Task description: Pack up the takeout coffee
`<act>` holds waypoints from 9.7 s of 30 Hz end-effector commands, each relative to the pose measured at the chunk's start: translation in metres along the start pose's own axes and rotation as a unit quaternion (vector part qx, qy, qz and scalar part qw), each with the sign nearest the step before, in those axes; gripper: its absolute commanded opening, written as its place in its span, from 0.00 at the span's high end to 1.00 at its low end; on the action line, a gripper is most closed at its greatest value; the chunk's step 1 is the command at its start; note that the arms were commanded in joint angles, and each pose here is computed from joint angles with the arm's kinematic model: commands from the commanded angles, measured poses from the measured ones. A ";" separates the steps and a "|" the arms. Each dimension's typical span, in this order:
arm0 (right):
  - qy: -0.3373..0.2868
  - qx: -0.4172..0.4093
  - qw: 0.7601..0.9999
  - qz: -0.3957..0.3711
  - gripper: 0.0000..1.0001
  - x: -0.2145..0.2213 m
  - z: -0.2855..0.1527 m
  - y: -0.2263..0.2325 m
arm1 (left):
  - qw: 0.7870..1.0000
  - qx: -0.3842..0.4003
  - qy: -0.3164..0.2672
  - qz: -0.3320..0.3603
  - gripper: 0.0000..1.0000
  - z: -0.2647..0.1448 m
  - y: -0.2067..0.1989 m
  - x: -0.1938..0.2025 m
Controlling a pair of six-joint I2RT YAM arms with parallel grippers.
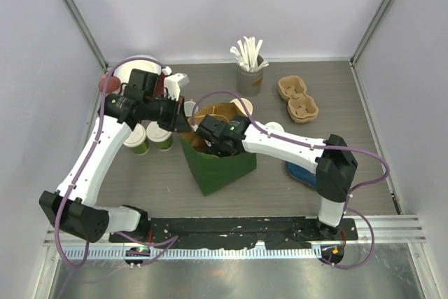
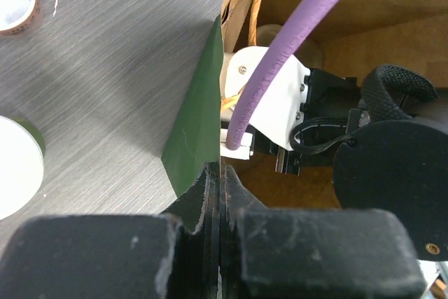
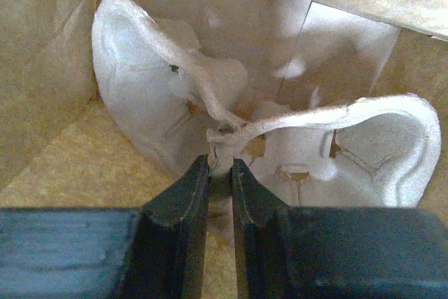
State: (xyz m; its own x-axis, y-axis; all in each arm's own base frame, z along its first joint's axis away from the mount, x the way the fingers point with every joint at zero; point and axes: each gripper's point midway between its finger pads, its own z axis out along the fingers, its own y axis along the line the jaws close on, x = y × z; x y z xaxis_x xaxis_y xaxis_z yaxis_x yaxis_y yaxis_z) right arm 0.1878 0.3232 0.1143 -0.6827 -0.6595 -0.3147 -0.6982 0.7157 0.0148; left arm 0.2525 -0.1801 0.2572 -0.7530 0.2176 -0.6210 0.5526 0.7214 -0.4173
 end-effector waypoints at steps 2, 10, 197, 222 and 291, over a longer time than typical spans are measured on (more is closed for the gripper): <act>0.037 0.003 0.998 0.048 0.99 0.018 0.007 0.002 | 0.995 0.029 -0.042 0.083 1.00 -0.026 -0.033 -0.018; 0.066 0.007 0.996 0.065 0.99 0.029 0.027 0.004 | 0.989 -0.006 -0.044 0.140 1.00 -0.023 -0.024 -0.023; -0.441 -0.078 0.884 0.133 0.36 -0.316 -0.136 -0.015 | 0.964 -0.258 -0.012 -0.068 0.41 -0.059 0.212 0.018; -0.425 -0.062 0.896 0.116 0.36 -0.290 -0.150 -0.023 | 0.976 -0.196 0.070 -0.065 0.57 0.011 0.216 0.020; -0.209 -0.079 0.974 -0.027 0.54 -0.215 0.015 0.080 | 0.984 -0.135 0.065 -0.097 1.00 -0.014 0.163 0.088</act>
State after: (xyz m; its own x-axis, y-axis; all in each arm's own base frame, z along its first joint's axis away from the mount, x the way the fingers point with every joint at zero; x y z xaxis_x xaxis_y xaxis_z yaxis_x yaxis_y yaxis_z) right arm 0.2837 0.5248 0.1663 -0.5241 -0.5134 -0.6795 -0.7704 0.6259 0.1213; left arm 0.2682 -0.0303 0.1353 -0.8997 0.1404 -0.4133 0.2814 0.9104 -0.3033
